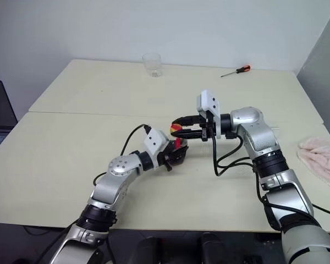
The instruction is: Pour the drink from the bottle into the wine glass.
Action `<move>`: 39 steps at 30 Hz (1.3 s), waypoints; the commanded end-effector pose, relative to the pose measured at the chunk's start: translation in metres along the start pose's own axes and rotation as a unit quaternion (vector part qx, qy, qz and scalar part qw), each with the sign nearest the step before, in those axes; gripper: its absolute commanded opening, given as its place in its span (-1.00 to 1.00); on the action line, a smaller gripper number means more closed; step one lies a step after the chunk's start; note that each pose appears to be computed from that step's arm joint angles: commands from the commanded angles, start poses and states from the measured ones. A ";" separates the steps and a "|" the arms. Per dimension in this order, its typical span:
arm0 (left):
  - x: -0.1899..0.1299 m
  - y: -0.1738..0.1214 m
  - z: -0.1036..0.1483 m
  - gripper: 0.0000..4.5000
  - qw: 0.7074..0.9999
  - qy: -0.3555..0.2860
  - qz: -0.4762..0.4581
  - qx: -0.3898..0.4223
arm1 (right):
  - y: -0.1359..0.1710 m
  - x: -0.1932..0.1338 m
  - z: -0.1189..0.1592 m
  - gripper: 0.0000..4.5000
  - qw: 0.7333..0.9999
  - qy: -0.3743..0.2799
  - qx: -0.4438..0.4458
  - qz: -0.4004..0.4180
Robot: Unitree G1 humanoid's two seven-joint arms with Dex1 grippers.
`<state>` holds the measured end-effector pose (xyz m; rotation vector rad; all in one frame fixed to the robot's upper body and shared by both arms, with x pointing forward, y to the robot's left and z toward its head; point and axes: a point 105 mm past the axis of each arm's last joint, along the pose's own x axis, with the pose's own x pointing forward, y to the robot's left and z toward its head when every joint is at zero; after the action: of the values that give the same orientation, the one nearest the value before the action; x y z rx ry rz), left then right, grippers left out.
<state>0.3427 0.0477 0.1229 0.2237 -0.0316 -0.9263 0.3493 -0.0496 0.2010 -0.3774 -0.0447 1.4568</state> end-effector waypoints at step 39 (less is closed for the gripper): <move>0.006 -0.004 0.039 -0.48 0.997 -0.072 -0.010 0.029 | 0.009 -0.034 0.077 1.00 0.957 -0.072 0.040 -0.279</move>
<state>0.3412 0.0395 0.1352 0.2094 -0.0881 -0.9447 0.3166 -0.0680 0.2647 -0.1281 -0.1531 0.9848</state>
